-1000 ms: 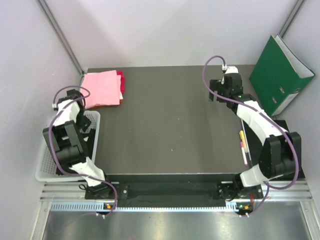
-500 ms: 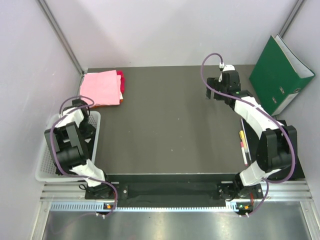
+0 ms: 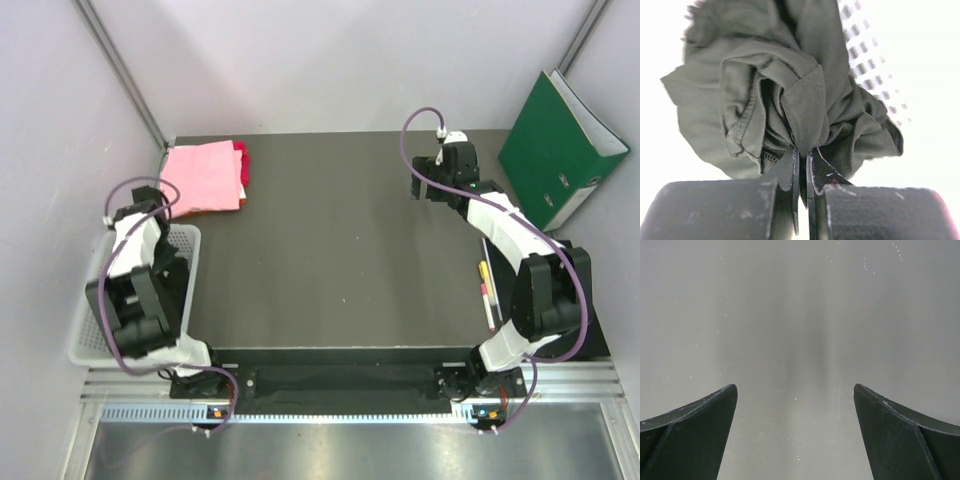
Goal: Fold and stack the t-shirts
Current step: Grab crumpled tshirt from bin with the left arm, then move the tshirt to the center of the board, then flatten out the tshirt
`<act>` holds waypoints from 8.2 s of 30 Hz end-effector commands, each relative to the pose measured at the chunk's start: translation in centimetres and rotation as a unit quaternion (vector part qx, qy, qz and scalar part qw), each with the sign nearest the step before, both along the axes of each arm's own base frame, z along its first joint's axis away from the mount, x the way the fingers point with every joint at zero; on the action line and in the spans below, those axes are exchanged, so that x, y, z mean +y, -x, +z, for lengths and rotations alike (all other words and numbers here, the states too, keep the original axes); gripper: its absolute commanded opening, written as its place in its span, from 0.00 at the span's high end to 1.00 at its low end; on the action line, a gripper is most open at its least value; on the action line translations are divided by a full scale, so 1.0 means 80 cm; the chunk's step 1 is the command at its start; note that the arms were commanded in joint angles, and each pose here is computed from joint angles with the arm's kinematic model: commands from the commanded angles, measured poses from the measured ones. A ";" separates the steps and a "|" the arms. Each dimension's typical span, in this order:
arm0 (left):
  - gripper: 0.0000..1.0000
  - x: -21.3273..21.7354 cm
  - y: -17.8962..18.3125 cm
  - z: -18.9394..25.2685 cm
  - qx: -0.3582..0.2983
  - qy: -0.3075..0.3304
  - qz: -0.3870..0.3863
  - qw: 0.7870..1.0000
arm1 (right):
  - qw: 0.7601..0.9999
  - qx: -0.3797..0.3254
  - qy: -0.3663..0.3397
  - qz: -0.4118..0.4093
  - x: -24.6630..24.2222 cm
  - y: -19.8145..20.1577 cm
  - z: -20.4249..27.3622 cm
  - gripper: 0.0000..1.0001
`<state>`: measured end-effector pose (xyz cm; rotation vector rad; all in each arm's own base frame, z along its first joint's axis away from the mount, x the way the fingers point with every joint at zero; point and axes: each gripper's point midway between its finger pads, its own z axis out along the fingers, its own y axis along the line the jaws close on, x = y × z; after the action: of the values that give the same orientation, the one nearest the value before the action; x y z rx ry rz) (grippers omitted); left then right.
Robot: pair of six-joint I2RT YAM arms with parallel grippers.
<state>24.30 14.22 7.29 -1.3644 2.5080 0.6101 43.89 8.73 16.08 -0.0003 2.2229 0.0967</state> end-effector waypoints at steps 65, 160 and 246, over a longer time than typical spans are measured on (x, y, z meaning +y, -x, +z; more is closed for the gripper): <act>0.14 -0.425 -0.171 0.080 -0.198 0.375 -0.455 0.783 | 0.995 -0.020 -0.091 0.037 0.048 0.023 0.032 0.00; 1.00 -0.228 0.015 0.170 -0.275 -0.022 -0.283 0.919 | 0.980 0.153 -0.123 0.025 0.020 0.225 -0.072 0.00; 1.00 -0.233 0.065 0.080 -0.096 0.064 -0.319 0.941 | 0.988 0.000 -0.148 -0.048 0.048 0.083 0.088 1.00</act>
<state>16.70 -4.29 11.67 -0.5871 2.6991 0.1731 33.79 16.41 13.23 0.1900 2.5051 0.4507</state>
